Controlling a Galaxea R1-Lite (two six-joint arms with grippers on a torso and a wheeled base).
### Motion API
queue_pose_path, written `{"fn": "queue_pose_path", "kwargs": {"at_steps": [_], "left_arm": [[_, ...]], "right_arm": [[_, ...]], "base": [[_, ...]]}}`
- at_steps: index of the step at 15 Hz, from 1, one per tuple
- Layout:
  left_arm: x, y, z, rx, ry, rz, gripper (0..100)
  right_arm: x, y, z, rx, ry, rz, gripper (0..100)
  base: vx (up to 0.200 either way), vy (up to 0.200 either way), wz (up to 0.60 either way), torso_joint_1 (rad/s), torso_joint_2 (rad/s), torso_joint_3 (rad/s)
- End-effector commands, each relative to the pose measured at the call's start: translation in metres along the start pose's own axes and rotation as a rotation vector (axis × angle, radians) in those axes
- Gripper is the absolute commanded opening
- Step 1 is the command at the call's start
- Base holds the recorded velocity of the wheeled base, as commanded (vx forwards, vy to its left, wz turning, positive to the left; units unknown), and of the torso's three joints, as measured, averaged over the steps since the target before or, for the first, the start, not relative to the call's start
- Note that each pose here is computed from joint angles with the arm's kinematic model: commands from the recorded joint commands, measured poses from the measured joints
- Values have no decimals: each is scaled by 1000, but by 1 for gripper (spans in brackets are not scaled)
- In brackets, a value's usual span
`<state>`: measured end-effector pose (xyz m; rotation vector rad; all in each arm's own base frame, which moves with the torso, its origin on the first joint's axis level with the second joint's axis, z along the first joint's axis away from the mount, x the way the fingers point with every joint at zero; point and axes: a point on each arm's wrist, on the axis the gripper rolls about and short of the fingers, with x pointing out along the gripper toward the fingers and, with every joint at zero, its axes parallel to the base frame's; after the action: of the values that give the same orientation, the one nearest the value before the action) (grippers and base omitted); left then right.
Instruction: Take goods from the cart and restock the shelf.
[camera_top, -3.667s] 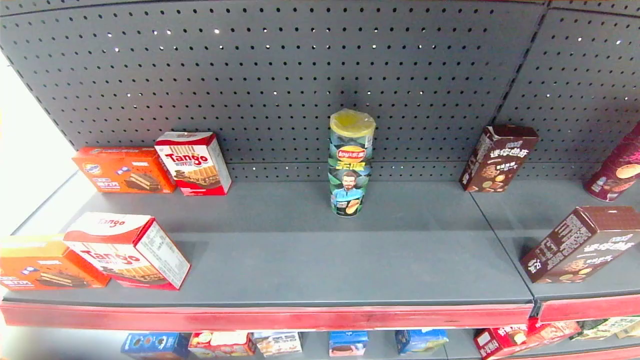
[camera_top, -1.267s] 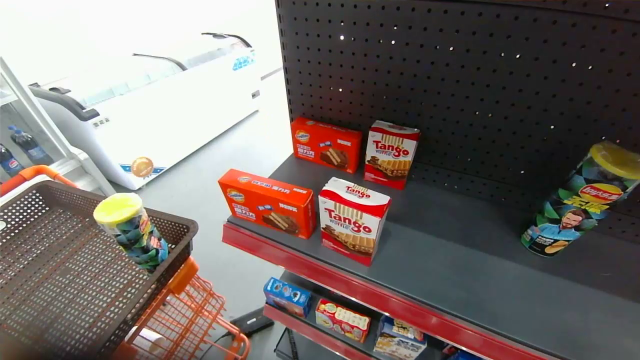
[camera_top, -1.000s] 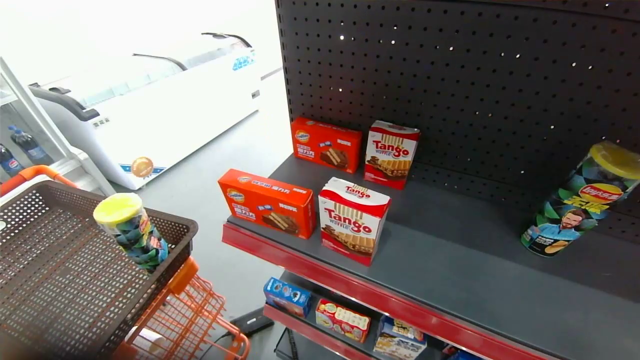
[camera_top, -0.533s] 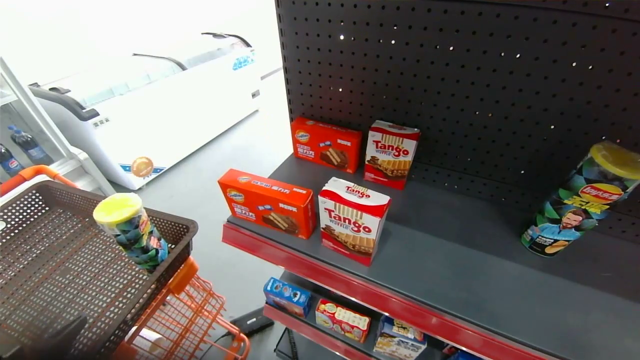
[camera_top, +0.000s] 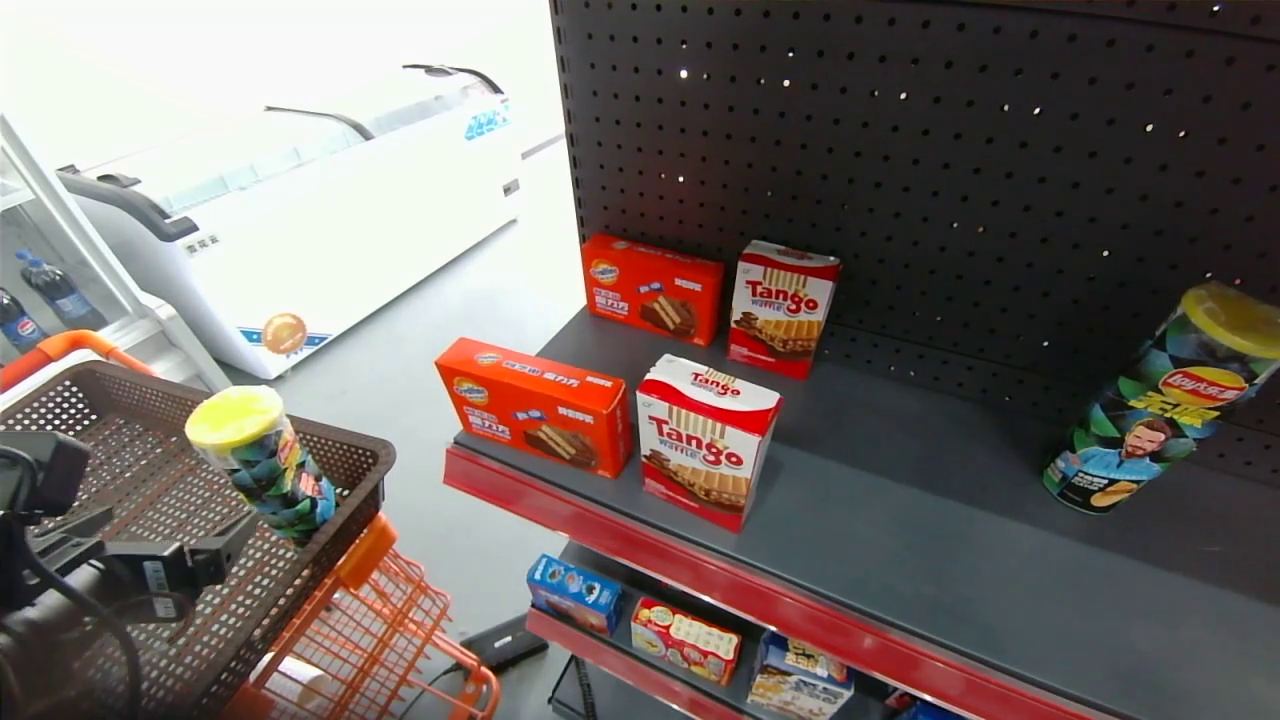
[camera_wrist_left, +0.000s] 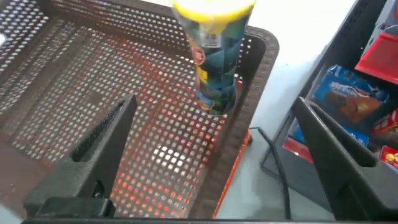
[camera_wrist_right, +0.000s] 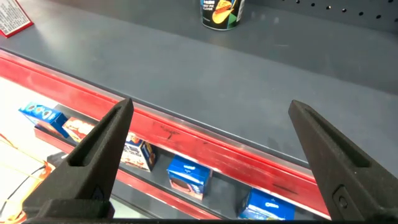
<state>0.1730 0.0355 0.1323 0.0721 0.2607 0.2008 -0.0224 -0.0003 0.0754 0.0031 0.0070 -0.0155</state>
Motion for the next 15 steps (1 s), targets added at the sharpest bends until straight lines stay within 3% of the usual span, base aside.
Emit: {"fn": "queue_pose_path", "kwargs": {"at_steps": [1,9,12,15], "left_arm": [[43,-8,-29,8,109,-41,100],[110,-10,-44,7,-48,-18,100],[134,-1,-46,0,-67,19,100],[145,0,-45,0,-87,24,100]], "right_arm": [[0,0,0,0,1,0,100],[0,0,0,0,1,0,100],[0,0,0,0,1,0,100],[0,0,0,0,1,0,100]], "base": [[0,0,0,0,0,0],[0,0,0,0,0,0],[0,0,0,0,0,0],[0,0,0,0,0,0]]}}
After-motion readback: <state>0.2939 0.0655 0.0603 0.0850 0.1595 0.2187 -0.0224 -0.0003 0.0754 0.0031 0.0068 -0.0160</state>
